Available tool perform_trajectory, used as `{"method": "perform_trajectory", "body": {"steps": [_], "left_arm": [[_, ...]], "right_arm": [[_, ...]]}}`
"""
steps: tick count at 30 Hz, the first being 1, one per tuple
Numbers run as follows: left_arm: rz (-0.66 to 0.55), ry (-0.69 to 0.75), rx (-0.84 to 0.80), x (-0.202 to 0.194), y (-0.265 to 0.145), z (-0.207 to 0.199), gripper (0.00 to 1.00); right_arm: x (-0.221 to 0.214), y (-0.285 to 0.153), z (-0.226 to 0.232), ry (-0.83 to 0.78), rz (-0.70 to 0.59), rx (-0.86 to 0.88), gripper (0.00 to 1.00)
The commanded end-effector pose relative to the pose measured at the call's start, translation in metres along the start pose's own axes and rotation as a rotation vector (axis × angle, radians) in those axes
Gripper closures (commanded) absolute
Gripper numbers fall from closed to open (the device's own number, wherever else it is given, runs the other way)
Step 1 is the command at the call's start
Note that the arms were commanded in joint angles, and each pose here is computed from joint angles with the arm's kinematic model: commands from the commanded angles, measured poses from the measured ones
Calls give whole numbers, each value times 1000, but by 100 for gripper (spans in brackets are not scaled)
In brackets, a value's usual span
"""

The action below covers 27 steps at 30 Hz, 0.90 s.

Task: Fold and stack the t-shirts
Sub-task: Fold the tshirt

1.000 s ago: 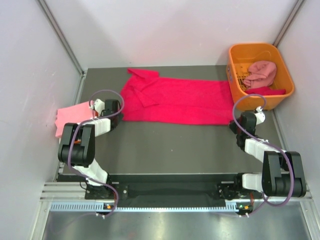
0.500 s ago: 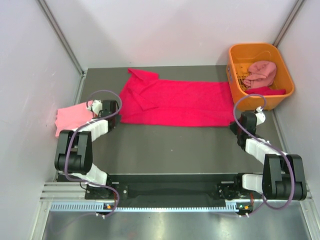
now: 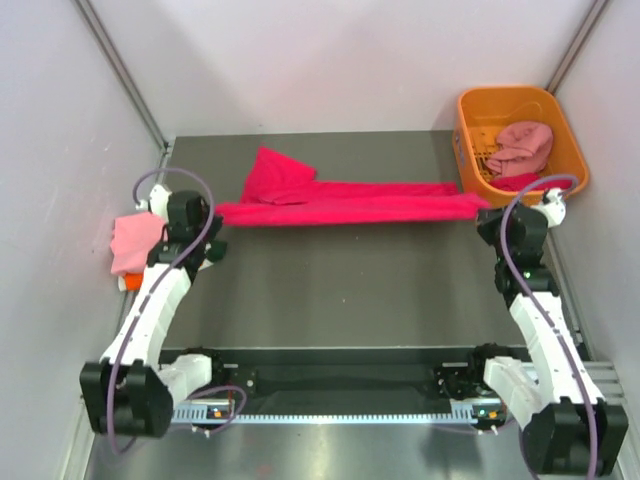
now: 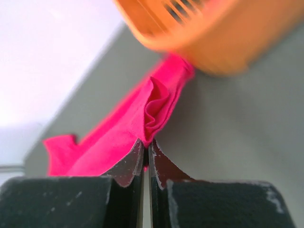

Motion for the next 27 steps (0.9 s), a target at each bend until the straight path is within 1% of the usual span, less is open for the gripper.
{"method": "perform_trajectory", "body": {"steps": [1,3,7,10,14,18,22,23,24,25,26,27], "left_arm": [[156,28,102,-52,-11,51,100],[169,35,107,-70,-28,73,100],[154,54,83,-87,-51,98,100],[134,57,80,-87,-60,105,100],[157,66,101,-91,-59,108,100],[161,56,85,-91,-57,104,100],[134,53,64,-77,-50,89,100],[153,61,87,-78,-42,88,100],[147,52,86,-75,-38,83,100],[87,30,36,-57,-32,64,100],[100,34,57,-52,-21,57,100],[87,38,55,-40,-19,45,100]], "right_arm": [[-41,-16,-61,-20,126,-170,100],[-54,-29,-84,-22,145,-201,100],[-69,-45,-107,-15,150,-216,100],[-74,-50,-115,-12,151,-218,100],[-73,-48,-118,-29,160,-254,100],[-73,-45,-118,-47,174,-281,100],[-68,-38,-111,-39,164,-274,100],[-64,-34,-104,-32,160,-267,100],[-60,-30,-96,-24,152,-252,100],[-56,-27,-89,-19,151,-240,100],[-44,-20,-70,-15,143,-227,100],[-38,-17,-60,-17,147,-224,100]]}}
Point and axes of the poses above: each gripper's point midway between its finger pads, its own y axis out along the fingers, its own z axis along the line the jaws close on, x = y × z, the point moved 6 cm from there along -y, back along the fingers, and after that the axes turned 8 degrees about y, right-handed, at the moved point
